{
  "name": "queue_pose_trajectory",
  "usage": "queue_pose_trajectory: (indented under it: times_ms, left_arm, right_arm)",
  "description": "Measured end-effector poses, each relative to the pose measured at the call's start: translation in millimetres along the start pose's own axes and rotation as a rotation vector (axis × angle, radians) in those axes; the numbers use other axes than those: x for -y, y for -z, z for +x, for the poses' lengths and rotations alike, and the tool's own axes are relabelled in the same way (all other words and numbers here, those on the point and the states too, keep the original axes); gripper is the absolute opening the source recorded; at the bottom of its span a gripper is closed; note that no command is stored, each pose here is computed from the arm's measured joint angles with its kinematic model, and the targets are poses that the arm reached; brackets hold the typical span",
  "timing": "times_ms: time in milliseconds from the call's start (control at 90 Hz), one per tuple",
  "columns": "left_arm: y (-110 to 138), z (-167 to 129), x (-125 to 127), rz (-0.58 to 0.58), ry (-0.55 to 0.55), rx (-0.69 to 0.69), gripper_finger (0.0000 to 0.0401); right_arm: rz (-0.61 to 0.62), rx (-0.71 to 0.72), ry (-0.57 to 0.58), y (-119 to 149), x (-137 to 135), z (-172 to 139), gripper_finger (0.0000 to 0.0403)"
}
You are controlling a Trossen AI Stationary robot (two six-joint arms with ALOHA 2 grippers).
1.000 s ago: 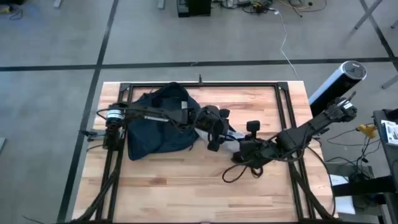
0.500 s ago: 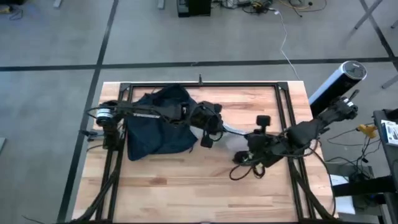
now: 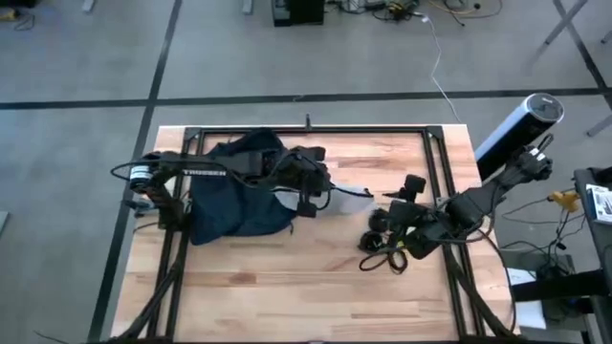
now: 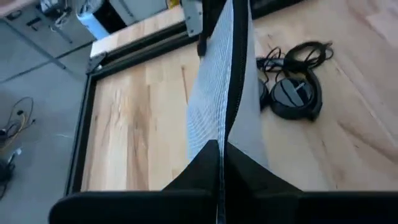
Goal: Unpack backpack
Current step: Open the white zipper pouch
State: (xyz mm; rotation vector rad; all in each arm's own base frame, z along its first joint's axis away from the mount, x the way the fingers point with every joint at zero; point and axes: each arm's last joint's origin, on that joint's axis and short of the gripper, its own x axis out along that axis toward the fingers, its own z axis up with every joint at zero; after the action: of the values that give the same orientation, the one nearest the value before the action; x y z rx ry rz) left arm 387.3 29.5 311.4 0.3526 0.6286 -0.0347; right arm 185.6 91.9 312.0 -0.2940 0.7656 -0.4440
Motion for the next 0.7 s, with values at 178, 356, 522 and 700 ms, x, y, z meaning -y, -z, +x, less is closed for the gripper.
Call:
queue_pose_trajectory:
  times_ms: [178,356,522,700]
  left_arm:
    - [3,0,2,0.001,0.016,-0.026,0.0]
    - [2,0,3,0.001,0.055,-0.013,0.0]
    - [1,0,3,0.001,0.064,0.0,0.0]
    - [2,0,4,0.001,0.065,-0.002,0.0]
  right_arm:
    - [-0.04,0.048,0.013,6,-10,13,0.022]
    - [0.006,0.113,0.002,3,-7,13,0.0197]
    - [0.038,0.157,-0.028,2,-11,24,0.0172]
    - [0.055,0.205,-0.023,0,-12,35,0.0126]
